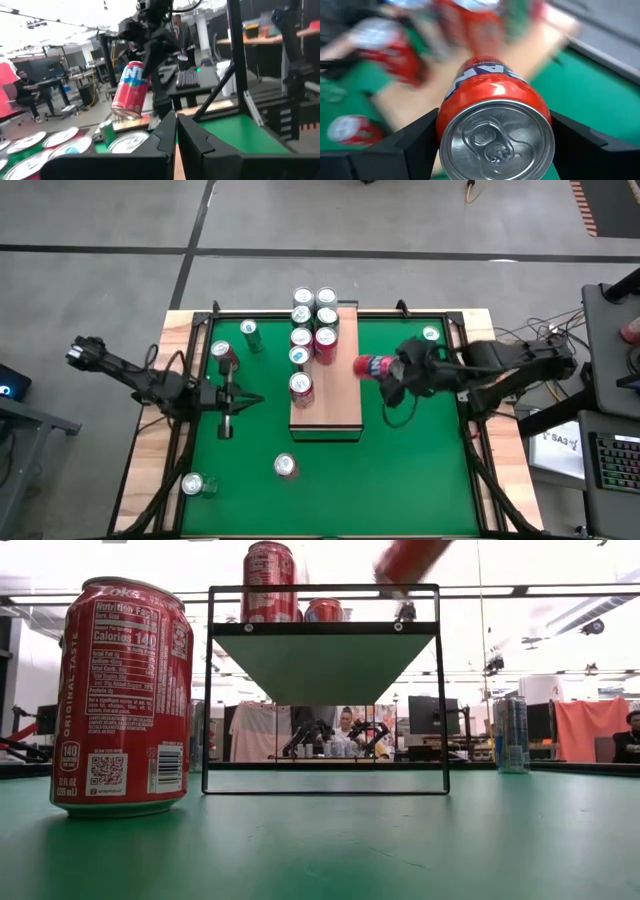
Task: Place canned beverage on shelf
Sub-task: Put the orange can on the shelf
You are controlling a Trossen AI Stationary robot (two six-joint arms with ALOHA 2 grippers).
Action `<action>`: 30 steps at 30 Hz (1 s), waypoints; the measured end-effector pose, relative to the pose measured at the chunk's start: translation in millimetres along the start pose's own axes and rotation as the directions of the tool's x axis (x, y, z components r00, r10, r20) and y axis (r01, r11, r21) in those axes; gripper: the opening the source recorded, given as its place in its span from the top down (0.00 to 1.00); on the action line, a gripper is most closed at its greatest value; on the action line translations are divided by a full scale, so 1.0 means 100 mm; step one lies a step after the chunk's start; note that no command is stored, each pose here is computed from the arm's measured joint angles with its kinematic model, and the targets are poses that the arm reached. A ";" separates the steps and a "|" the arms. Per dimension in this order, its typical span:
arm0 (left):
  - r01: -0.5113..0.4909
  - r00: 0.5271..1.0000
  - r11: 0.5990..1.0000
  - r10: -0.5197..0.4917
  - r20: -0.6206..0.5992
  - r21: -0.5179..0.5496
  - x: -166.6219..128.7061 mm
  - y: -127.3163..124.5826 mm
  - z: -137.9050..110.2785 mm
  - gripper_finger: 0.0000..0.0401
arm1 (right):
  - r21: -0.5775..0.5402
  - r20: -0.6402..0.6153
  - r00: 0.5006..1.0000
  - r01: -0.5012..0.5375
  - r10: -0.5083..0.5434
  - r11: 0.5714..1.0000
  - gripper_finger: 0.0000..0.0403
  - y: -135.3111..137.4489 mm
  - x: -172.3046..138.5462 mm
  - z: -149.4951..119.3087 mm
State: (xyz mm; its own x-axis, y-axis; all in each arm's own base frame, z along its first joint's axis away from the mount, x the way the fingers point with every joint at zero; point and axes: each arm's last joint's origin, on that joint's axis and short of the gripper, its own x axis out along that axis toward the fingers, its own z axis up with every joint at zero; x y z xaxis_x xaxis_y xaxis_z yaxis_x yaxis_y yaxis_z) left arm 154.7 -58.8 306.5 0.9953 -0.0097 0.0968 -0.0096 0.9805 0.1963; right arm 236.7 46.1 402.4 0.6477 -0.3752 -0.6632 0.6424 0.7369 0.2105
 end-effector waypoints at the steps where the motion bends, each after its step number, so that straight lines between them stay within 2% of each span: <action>1: 0.002 1.000 1.000 -0.002 0.008 -0.003 0.02 -0.03 0.01 1.00 | -0.028 0.026 0.999 -0.036 0.037 0.999 0.28 0.07 -0.03 -0.02; 4: 0.016 1.000 1.000 -0.016 -0.001 0.001 0.09 -0.14 0.06 1.00 | -0.170 0.050 0.990 -0.121 0.131 0.978 0.28 0.29 -0.05 -0.11; 10: 0.039 0.999 0.999 -0.038 -0.022 0.034 0.22 -0.36 0.24 1.00 | -0.381 0.062 0.957 -0.240 0.283 0.893 0.28 0.74 -0.02 -0.32; 14: 0.019 0.998 0.996 -0.014 -0.059 0.091 0.30 -0.48 0.33 1.00 | -0.434 0.085 0.937 -0.270 0.338 0.859 0.28 0.95 0.06 -0.41; 18: 0.042 0.991 0.990 -0.024 -0.131 0.136 0.38 -0.56 0.38 0.97 | -0.431 0.141 0.907 -0.304 0.396 0.850 0.28 1.11 0.12 -0.40; 21: 0.069 0.979 0.985 -0.036 -0.198 0.160 0.45 -0.60 0.42 0.89 | -0.403 0.175 0.894 -0.316 0.412 0.859 0.28 1.19 0.20 -0.38; 25: 0.090 0.962 0.974 -0.032 -0.270 0.206 0.54 -0.65 0.50 0.73 | -0.360 0.191 0.899 -0.308 0.393 0.880 0.28 1.19 0.29 -0.33; 27: 0.075 0.955 0.968 0.000 -0.297 0.241 0.59 -0.67 0.52 0.63 | -0.334 0.201 0.901 -0.306 0.384 0.892 0.28 1.19 0.32 -0.29; 30: -0.004 0.947 0.954 0.100 -0.306 0.301 0.66 -0.69 0.55 0.47 | -0.315 0.218 0.899 -0.303 0.379 0.900 0.28 1.19 0.34 -0.21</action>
State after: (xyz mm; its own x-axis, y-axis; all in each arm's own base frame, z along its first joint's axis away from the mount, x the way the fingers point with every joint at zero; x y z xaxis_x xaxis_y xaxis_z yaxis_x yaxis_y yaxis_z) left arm 216.2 -138.1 352.7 0.9710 0.1490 -0.1870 -0.0418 0.8758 0.4808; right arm 326.5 133.1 389.9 0.9153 -0.1811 -0.3598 0.2531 0.9534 0.1640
